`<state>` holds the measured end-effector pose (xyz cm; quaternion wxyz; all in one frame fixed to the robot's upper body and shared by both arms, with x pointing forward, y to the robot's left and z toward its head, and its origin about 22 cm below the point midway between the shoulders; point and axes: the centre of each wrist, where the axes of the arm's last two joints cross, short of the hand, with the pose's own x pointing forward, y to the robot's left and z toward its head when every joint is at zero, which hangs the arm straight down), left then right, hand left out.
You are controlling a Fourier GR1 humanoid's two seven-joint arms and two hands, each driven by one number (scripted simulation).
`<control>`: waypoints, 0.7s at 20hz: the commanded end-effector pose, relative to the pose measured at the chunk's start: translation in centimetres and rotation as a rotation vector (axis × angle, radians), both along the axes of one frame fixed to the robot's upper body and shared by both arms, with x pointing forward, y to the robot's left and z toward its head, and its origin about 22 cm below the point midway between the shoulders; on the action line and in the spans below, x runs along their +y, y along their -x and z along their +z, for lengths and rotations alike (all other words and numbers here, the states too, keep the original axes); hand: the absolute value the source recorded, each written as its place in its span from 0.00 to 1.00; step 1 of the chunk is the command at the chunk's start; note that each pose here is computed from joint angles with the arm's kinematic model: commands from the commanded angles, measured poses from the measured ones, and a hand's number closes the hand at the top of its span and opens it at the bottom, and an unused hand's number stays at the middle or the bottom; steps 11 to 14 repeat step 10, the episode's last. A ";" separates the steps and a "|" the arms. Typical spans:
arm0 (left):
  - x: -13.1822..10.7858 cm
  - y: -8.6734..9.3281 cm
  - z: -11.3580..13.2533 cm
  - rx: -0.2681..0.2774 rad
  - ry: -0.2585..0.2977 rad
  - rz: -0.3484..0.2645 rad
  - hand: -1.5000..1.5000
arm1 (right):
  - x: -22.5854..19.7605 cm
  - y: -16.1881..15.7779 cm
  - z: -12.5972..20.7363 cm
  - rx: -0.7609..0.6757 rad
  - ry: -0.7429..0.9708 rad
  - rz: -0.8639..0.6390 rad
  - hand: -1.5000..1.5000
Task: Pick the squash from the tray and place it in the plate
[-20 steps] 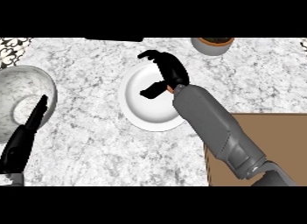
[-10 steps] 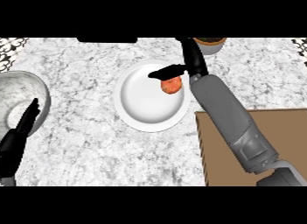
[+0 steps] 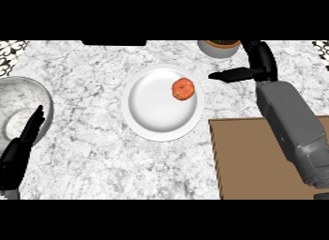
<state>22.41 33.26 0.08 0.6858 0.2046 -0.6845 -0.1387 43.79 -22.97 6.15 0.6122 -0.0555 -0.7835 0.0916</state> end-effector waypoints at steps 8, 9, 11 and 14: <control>0.2 -0.3 -0.3 0.001 0.001 -0.016 0.50 | -10.8 1.2 0.1 -0.047 0.020 0.003 0.00; 0.2 -1.2 0.5 0.002 -0.010 -0.006 0.50 | -9.2 1.0 -0.5 -0.063 -0.001 0.007 0.00; -1.9 -0.7 -0.5 -0.006 -0.016 -0.029 0.50 | -10.7 1.0 0.5 -0.046 0.030 -0.004 0.00; -1.9 -0.7 -0.5 -0.006 -0.016 -0.029 0.50 | -10.7 1.0 0.5 -0.046 0.030 -0.004 0.00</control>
